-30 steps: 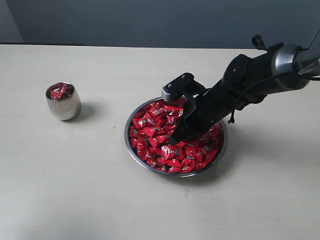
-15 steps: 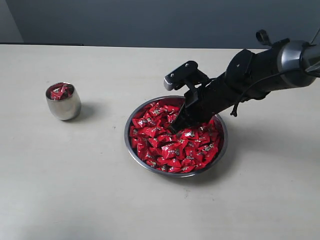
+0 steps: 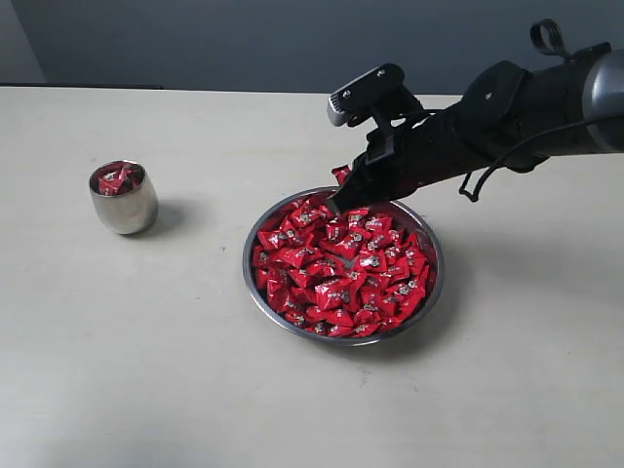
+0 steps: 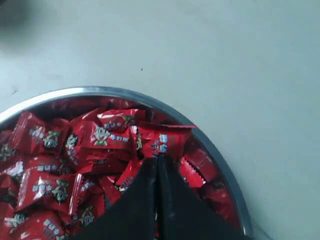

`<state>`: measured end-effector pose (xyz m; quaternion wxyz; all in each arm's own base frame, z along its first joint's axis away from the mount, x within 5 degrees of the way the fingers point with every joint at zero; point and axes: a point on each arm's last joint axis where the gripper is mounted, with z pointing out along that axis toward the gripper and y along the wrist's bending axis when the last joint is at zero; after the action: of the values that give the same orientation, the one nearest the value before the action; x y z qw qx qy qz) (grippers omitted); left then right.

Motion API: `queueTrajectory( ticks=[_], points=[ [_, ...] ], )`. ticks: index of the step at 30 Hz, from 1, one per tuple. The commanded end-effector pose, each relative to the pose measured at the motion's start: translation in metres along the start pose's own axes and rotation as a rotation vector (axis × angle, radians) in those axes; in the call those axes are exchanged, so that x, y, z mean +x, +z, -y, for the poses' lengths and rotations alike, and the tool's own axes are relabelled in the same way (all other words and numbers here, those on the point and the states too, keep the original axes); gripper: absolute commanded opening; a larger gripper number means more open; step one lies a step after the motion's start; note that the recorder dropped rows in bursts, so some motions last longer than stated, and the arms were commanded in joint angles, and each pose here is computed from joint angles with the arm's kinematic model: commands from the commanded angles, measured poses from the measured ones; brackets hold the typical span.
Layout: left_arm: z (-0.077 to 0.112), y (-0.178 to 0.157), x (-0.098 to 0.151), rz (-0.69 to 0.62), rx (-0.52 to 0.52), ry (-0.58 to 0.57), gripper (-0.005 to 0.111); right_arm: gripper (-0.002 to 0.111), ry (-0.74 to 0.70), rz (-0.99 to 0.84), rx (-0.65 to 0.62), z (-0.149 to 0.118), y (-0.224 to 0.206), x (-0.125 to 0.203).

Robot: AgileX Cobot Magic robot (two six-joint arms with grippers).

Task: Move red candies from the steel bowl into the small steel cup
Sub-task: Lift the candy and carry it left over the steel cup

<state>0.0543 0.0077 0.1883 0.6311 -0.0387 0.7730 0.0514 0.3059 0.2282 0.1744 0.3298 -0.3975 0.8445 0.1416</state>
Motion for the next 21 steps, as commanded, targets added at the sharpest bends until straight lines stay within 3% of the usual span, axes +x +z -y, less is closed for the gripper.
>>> queueTrajectory(
  ticks=[1, 9, 13, 21],
  points=[
    [0.000, 0.000, 0.001, 0.002, 0.000, -0.005, 0.000, -0.001, 0.034, 0.081, 0.040, 0.006, -0.006, -0.019],
    [0.000, 0.000, 0.001, 0.002, 0.000, -0.005, 0.000, -0.001, 0.025, 0.192, 0.043, 0.011, -0.018, -0.058],
    [0.000, 0.000, 0.001, 0.002, 0.000, -0.005, 0.000, -0.001, 0.002, 0.186, 0.006, 0.004, -0.004, -0.067],
    [0.000, 0.000, 0.001, 0.002, 0.000, -0.005, 0.000, -0.001, -0.097, 0.217, -0.237, -0.062, 0.067, -0.118]
  ],
)
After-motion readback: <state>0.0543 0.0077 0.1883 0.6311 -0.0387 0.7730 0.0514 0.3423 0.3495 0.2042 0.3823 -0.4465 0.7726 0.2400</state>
